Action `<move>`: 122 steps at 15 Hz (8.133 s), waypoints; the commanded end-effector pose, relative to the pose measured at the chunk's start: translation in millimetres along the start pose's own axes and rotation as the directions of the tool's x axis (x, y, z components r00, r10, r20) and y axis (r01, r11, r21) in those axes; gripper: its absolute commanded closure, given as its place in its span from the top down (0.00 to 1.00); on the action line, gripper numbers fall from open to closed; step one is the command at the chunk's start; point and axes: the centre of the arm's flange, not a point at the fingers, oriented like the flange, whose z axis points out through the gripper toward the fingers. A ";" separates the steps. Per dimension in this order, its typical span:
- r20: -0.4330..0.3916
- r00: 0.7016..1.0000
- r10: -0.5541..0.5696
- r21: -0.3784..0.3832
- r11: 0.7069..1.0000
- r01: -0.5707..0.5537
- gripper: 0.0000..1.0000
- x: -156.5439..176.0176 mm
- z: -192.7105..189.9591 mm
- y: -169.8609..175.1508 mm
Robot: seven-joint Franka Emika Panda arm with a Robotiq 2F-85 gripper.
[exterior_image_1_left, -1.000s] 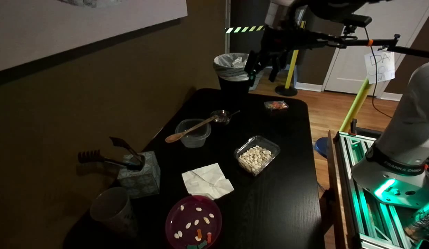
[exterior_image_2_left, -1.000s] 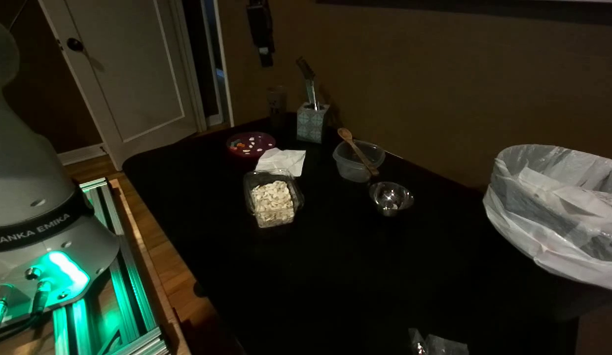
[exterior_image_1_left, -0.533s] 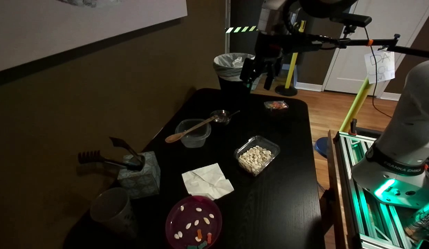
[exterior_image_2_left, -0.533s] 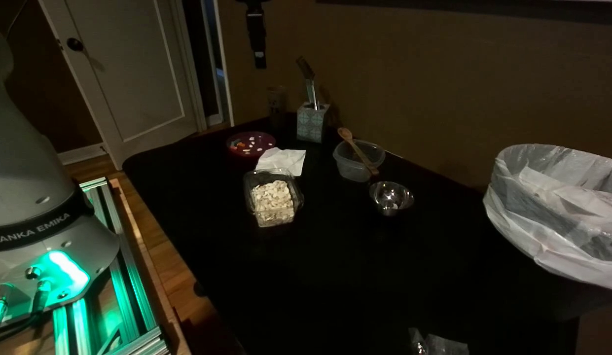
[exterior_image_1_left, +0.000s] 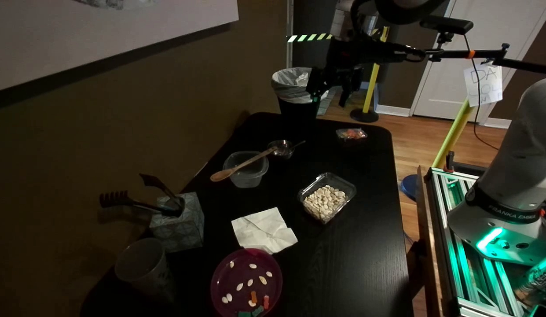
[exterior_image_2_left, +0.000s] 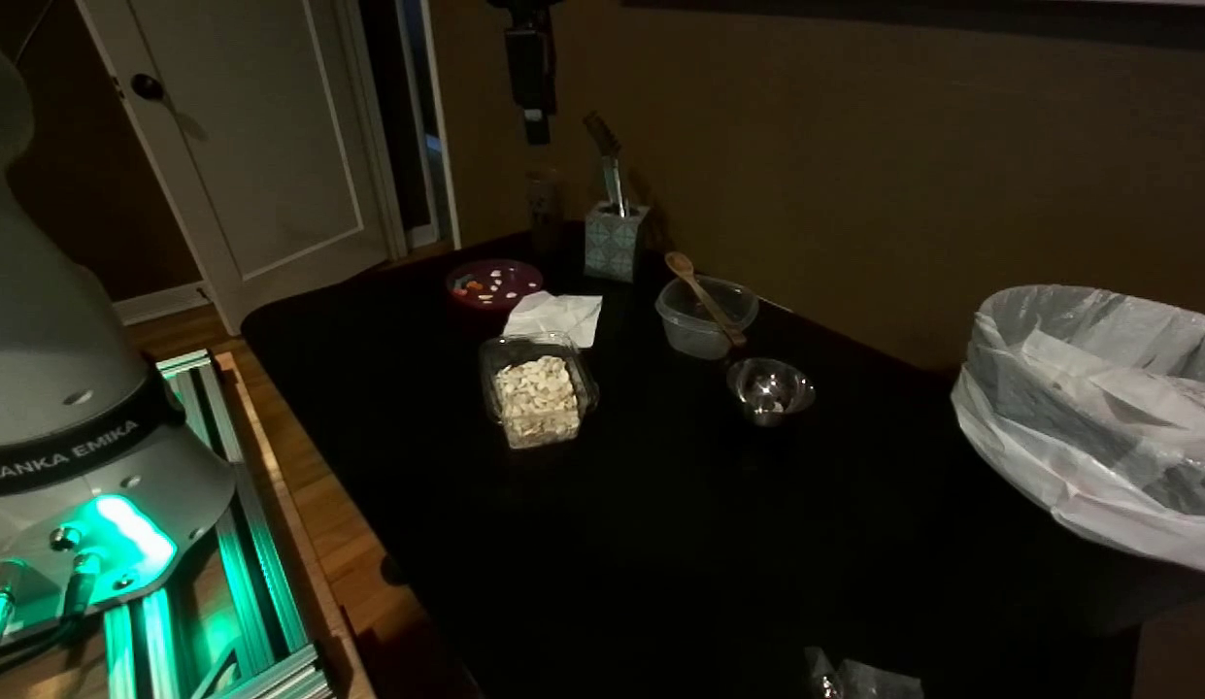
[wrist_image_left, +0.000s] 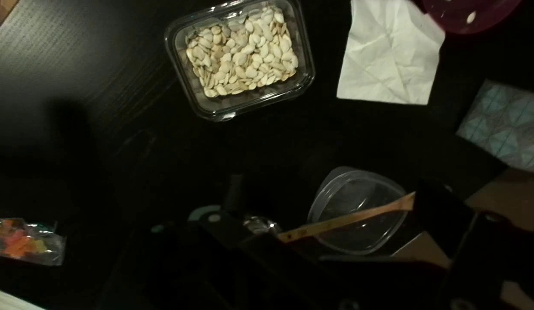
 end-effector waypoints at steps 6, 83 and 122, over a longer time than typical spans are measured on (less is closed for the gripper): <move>0.021 0.891 0.454 -0.038 0.891 -0.453 1.00 115.0 94.1 129.8; -0.024 0.886 0.462 0.705 0.636 -0.313 0.70 185.8 342.7 213.6; 0.116 0.986 -0.119 0.872 0.487 -0.044 0.01 42.1 206.4 281.6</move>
